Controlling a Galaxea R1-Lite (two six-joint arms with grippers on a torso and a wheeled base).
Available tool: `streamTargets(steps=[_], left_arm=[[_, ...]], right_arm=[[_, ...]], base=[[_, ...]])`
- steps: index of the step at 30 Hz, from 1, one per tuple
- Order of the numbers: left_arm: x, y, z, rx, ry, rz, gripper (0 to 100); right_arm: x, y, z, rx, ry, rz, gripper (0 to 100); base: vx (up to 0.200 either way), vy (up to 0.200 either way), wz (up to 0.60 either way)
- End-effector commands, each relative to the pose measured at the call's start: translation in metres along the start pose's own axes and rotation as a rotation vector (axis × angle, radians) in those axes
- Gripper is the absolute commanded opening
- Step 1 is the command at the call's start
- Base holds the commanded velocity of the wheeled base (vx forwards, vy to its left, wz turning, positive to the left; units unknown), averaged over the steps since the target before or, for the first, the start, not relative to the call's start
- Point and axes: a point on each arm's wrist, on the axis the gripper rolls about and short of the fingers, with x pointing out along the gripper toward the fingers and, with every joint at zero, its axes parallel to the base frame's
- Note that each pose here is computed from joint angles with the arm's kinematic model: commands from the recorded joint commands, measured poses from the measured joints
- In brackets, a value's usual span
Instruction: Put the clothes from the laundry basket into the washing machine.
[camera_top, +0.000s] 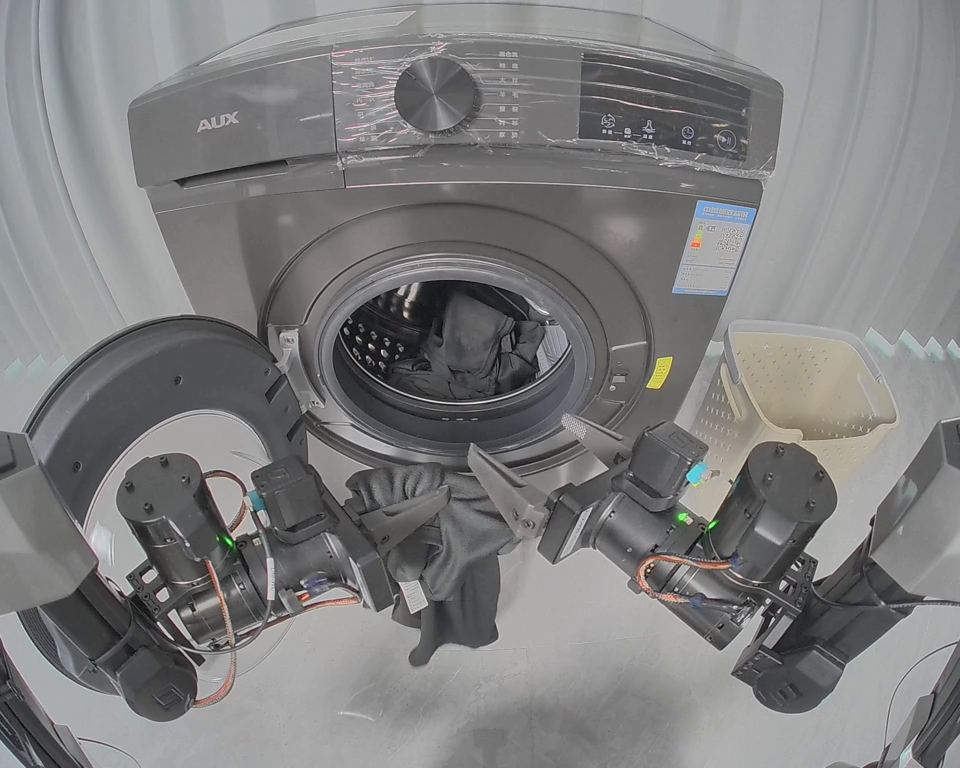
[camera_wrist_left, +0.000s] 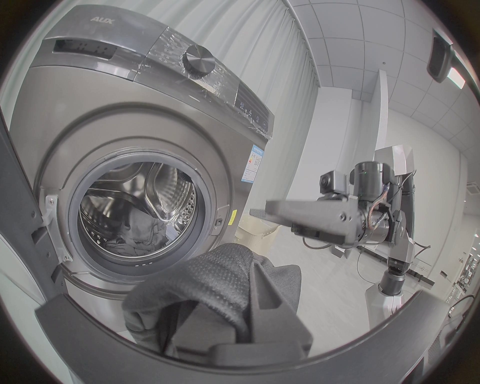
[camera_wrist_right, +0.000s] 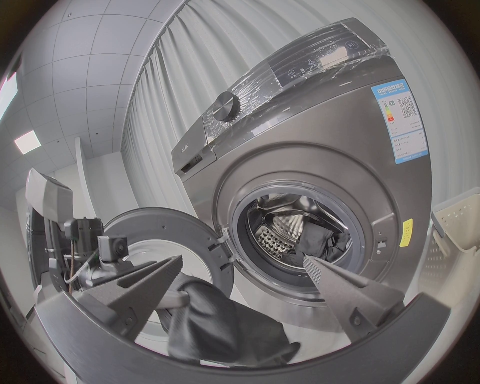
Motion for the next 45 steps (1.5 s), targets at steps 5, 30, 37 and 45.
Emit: streamTargets(steps=[5, 30, 37, 45], left_arm=[[-0.018, -0.006, 0.013, 0.010, -0.033, 0.009, 0], [-0.017, -0.004, 0.016, 0.008, -0.048, 0.018, 0], [-0.017, -0.004, 0.016, 0.008, -0.047, 0.018, 0], [-0.017, -0.003, 0.017, 0.007, -0.050, 0.021, 0]], right_arm=[[-0.018, -0.013, -0.011, -0.014, 0.077, -0.039, 100], [-0.025, -0.016, -0.051, -0.037, 0.230, -0.041, 100], [-0.010, -0.010, -0.051, -0.031, 0.187, -0.019, 100], [-0.026, -0.009, -0.061, -0.033, 0.262, -0.014, 100]], base=[[0.000, 0.000, 0.00], [0.000, 0.000, 0.00], [0.000, 0.000, 0.00], [0.000, 0.000, 0.00]])
